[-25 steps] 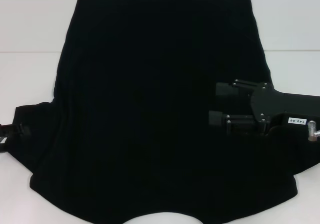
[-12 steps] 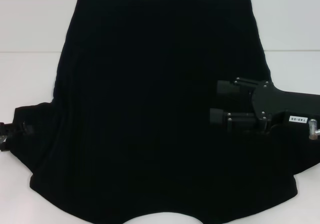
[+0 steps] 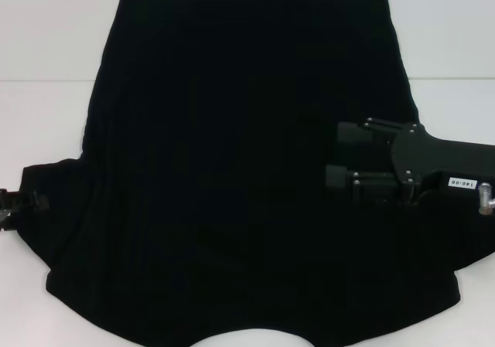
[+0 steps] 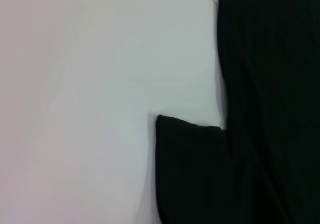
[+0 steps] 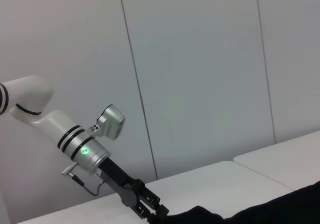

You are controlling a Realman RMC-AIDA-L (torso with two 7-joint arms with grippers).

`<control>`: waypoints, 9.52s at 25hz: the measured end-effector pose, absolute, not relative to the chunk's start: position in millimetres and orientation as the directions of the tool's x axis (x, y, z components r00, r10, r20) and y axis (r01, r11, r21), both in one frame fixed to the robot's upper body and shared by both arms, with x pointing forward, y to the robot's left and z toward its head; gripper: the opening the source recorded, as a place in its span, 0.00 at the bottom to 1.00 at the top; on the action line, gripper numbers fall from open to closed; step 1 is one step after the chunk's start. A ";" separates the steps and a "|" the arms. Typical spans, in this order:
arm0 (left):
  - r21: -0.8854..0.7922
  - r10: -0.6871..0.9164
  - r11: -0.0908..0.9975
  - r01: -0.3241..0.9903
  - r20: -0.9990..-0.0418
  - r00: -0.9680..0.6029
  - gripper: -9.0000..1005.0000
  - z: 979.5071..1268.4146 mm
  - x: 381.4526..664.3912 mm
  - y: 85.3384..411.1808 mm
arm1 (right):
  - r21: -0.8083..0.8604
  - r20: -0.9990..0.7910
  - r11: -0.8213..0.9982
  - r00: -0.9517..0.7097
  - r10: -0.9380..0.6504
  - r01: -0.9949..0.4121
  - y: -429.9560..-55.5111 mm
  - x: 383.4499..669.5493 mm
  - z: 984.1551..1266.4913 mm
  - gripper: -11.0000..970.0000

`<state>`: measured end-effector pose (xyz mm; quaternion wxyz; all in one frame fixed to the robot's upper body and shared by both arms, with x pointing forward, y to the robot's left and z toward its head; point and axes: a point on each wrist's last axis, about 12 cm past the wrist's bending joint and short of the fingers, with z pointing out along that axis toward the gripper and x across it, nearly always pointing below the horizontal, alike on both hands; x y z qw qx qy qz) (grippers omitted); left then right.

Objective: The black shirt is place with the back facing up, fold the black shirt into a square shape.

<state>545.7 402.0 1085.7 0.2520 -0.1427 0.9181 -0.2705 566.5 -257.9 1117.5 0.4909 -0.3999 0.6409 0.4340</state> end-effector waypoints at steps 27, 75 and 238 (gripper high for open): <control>-0.494 -0.355 0.863 -0.105 -0.445 -0.822 0.05 1080.1 549.3 404.5 | 0.164 -0.978 0.322 -0.197 -0.071 -0.933 -260.4 566.6 1117.5 0.89; -0.258 -0.200 0.966 -0.031 -0.663 -0.722 0.07 1105.2 593.3 414.8 | 0.235 -0.970 0.357 -0.242 0.026 -0.904 -249.1 561.0 1105.1 0.85; -0.132 0.217 0.163 0.978 -0.962 -0.166 0.94 1067.4 524.5 211.6 | 0.544 -0.520 0.839 -0.788 0.329 -0.010 -409.6 571.9 1084.1 0.02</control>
